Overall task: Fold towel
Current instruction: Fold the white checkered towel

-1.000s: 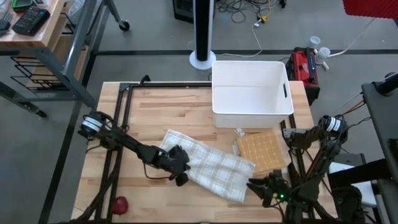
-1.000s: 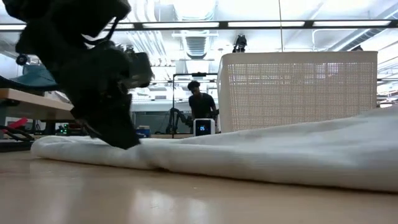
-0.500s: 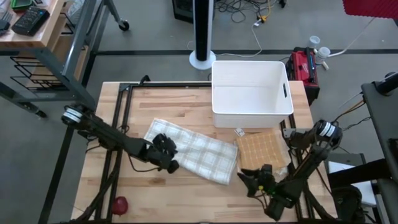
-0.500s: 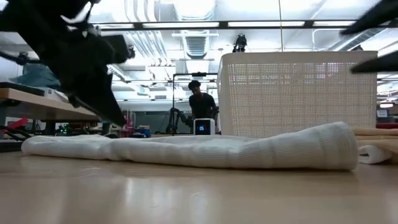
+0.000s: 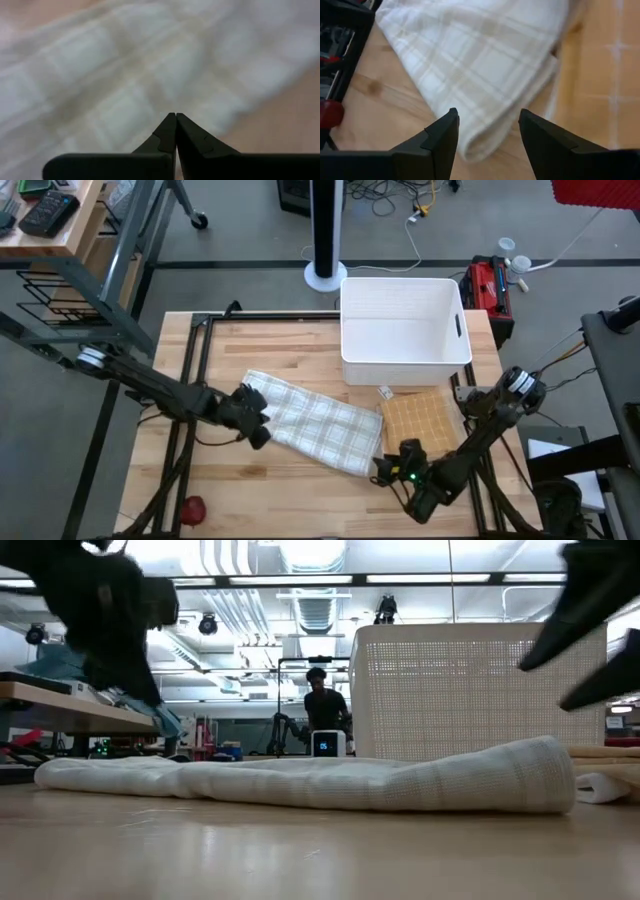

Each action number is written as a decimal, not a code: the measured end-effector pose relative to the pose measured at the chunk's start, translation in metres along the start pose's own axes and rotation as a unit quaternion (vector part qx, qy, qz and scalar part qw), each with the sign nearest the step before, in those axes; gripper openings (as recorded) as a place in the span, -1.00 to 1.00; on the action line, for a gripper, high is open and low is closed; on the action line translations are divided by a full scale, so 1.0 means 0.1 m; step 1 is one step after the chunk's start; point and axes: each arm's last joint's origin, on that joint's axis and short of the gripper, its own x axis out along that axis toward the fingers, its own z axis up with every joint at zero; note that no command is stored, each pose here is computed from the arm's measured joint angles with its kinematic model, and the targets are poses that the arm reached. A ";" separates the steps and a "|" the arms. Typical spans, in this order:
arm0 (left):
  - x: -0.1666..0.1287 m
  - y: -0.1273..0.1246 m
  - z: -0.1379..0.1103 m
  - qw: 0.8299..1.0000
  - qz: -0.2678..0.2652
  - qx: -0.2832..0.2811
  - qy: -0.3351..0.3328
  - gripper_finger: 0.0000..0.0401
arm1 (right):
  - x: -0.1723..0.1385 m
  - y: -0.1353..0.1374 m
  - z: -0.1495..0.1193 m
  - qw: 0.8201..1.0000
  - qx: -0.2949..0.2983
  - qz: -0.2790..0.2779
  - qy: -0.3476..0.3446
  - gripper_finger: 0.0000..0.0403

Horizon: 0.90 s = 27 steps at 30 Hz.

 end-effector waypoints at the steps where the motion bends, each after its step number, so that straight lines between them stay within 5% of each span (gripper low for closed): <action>1: -0.06 0.02 0.04 1.000 -0.028 0.000 0.007 -1.00 | 0.01 0.05 0.04 1.000 -0.004 0.000 0.002 -0.01; 4: -0.23 0.12 0.18 0.997 -0.081 0.015 -0.001 -1.00 | 0.03 0.16 0.19 0.999 -0.041 -0.011 -0.002 -0.01; 12: -0.45 0.67 0.46 0.998 -0.053 0.015 -0.042 -1.00 | 0.09 0.45 0.85 0.981 -0.161 -0.079 0.072 -0.01; 19: -0.22 1.18 0.60 0.998 -0.054 -0.006 0.018 -1.00 | 0.21 0.52 1.47 0.955 -0.254 -0.091 0.123 -0.01; 27: 0.17 1.53 0.73 0.995 -0.029 0.046 0.082 -0.86 | 0.42 0.48 1.92 0.915 -0.333 -0.081 0.211 -0.01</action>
